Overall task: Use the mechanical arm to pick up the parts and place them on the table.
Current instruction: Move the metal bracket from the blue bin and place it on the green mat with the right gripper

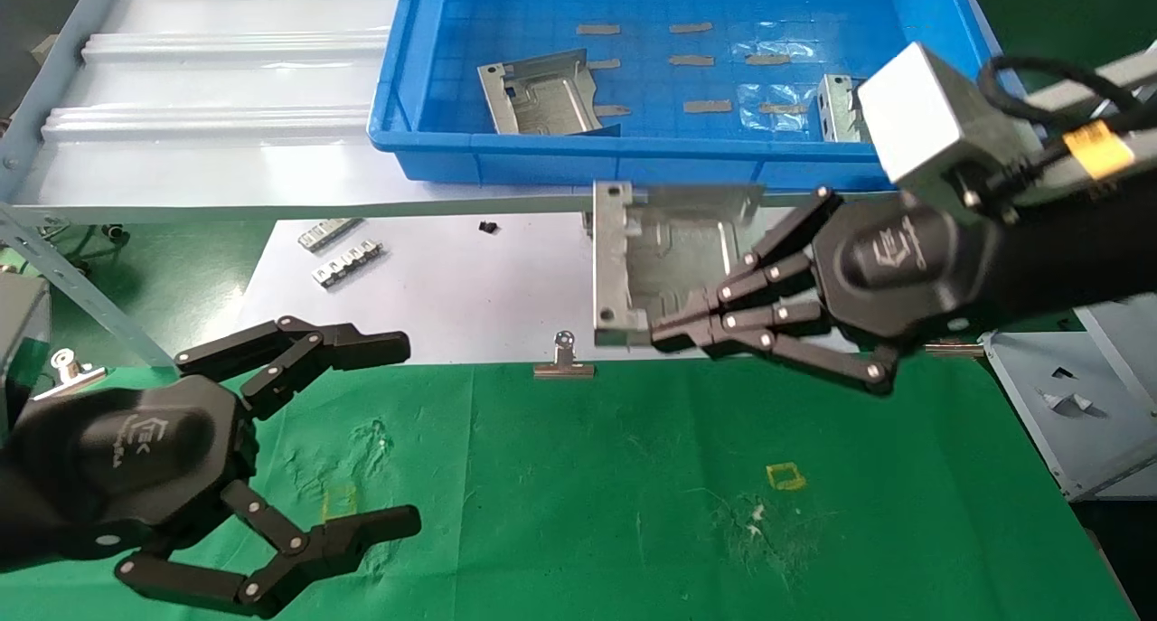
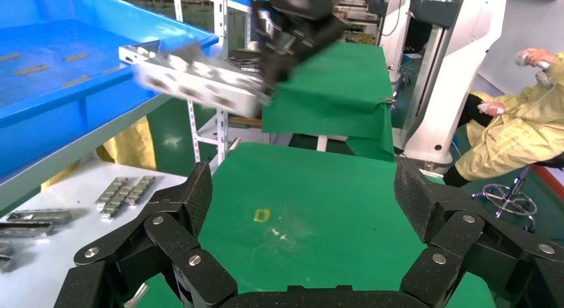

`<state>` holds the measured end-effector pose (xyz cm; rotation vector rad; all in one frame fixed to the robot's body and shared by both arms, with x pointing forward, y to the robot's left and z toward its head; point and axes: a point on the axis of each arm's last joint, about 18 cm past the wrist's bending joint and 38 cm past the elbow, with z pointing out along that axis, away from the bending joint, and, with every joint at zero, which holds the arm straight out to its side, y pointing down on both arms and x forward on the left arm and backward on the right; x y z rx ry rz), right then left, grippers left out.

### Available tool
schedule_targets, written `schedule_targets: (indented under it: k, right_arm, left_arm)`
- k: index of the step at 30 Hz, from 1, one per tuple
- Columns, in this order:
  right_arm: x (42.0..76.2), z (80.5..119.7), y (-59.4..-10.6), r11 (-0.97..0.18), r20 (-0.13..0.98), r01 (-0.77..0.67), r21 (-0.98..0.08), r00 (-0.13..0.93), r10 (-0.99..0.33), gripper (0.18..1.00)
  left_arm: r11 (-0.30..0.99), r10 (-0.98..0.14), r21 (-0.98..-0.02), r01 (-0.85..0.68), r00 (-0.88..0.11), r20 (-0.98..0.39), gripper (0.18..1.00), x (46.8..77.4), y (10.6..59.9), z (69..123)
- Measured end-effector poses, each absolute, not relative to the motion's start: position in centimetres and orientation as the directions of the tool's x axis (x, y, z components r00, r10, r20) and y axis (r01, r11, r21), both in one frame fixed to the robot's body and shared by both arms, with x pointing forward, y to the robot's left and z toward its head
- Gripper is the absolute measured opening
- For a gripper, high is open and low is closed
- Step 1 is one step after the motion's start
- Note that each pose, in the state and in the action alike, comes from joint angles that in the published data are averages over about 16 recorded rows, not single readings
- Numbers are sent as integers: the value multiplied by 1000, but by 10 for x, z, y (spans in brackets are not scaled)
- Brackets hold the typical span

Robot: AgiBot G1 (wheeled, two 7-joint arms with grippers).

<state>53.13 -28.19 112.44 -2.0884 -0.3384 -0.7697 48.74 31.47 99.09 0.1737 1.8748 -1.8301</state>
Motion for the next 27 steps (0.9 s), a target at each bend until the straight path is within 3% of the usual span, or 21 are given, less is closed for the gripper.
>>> schedule_targets:
  k: [6, 15, 27]
  right_arm:
    - [537, 1068, -299, -703, 553, 395, -591, 833, 3, 193]
    - [575, 991, -331, -836, 495, 288, -468, 869, 23, 193]
    - [621, 950, -339, -886, 545, 296, -357, 836, 60, 193]
  left_arm:
    - [83, -256, -898, 432, -862, -438, 1001, 487, 315, 991]
    - [83, -256, -898, 432, -862, -438, 1001, 487, 315, 991]
    - [83, -256, -898, 432, -862, -438, 1001, 487, 315, 991]
